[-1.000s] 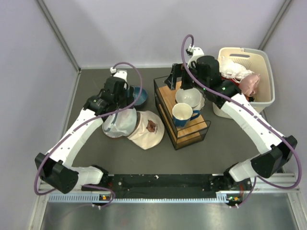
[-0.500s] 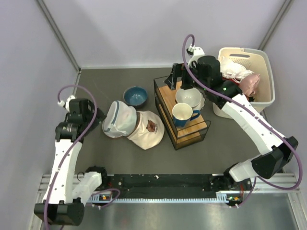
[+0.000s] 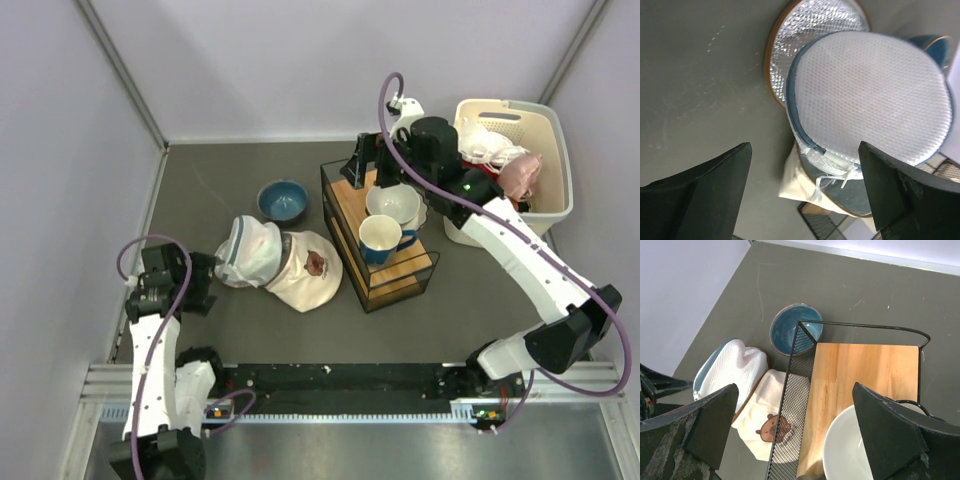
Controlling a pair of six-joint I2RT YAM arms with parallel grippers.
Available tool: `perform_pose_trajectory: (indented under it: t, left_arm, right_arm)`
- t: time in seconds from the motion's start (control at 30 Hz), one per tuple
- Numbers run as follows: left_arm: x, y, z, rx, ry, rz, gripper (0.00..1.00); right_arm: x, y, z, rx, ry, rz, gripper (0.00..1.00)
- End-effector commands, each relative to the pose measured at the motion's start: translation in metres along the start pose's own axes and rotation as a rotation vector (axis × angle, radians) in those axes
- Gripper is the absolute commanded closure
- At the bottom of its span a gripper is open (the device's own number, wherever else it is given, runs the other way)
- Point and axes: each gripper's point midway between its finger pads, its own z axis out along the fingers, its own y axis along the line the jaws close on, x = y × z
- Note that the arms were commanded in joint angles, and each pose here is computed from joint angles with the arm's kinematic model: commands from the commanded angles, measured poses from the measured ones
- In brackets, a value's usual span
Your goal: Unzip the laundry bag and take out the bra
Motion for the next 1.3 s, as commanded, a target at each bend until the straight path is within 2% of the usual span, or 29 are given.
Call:
perform_pose_trajectory:
  t: [0.0, 0.17, 0.3, 0.43, 0.47, 0.53, 0.6, 0.63, 0.7, 0.8, 0.83, 0.93, 1.07, 1.2, 1.27]
  left_arm:
    - [-0.013, -0.023, -0.005, 0.131, -0.038, -0.140, 0.05]
    - [-0.005, -0.035, 0.005, 0.210, 0.043, -0.195, 0.01]
    - [0.006, -0.033, 0.021, 0.206, 0.126, -0.228, 0.01]
    - [0.007, -0.049, 0.024, 0.283, 0.156, -0.214, 0.01]
    - [0.004, -0.056, 0.024, 0.317, 0.152, -0.203, 0.04]
    - [0.001, -0.065, 0.026, 0.334, 0.155, -0.184, 0.35]
    - [-0.005, -0.077, 0.024, 0.341, 0.154, -0.138, 0.59]
    - [-0.005, -0.083, 0.022, 0.349, 0.166, -0.117, 0.83]
    - [-0.010, -0.097, 0.018, 0.363, 0.166, -0.071, 1.00]
    - [-0.015, -0.111, 0.012, 0.384, 0.164, -0.024, 1.00]
    - [-0.016, -0.114, 0.011, 0.388, 0.164, -0.015, 1.00]
    - [-0.018, -0.121, 0.005, 0.407, 0.160, 0.024, 1.00]
    - [-0.015, -0.122, 0.001, 0.422, 0.167, 0.048, 1.00]
    - [-0.012, -0.124, -0.005, 0.435, 0.175, 0.064, 1.00]
    - [-0.013, -0.123, -0.008, 0.438, 0.163, 0.068, 1.00]
  right_arm:
    - [-0.013, 0.014, -0.013, -0.044, -0.054, -0.019, 0.01]
    - [-0.010, 0.016, -0.014, -0.054, -0.047, -0.020, 0.01]
    - [-0.007, 0.017, -0.012, -0.060, -0.039, -0.017, 0.01]
    - [-0.004, 0.018, -0.009, -0.065, -0.027, -0.010, 0.01]
    - [-0.003, 0.020, -0.008, -0.070, -0.023, -0.012, 0.01]
    - [-0.001, 0.024, -0.007, -0.078, -0.015, -0.017, 0.01]
    - [-0.003, 0.034, -0.008, -0.097, -0.017, -0.032, 0.01]
    - [-0.003, 0.038, -0.008, -0.103, -0.015, -0.051, 0.01]
    - [-0.010, 0.052, -0.011, -0.121, -0.034, -0.085, 0.01]
    - [-0.015, 0.079, -0.009, -0.151, -0.058, -0.186, 0.01]
    - [-0.014, 0.078, -0.001, -0.114, -0.065, -0.249, 0.01]
    - [-0.015, 0.114, 0.002, -0.151, -0.090, -0.372, 0.01]
    - [0.015, 0.157, 0.034, -0.274, -0.009, -0.403, 0.01]
    - [0.057, 0.180, 0.058, -0.371, 0.109, -0.363, 0.19]
    - [0.069, 0.191, 0.059, -0.400, 0.141, -0.336, 0.24]
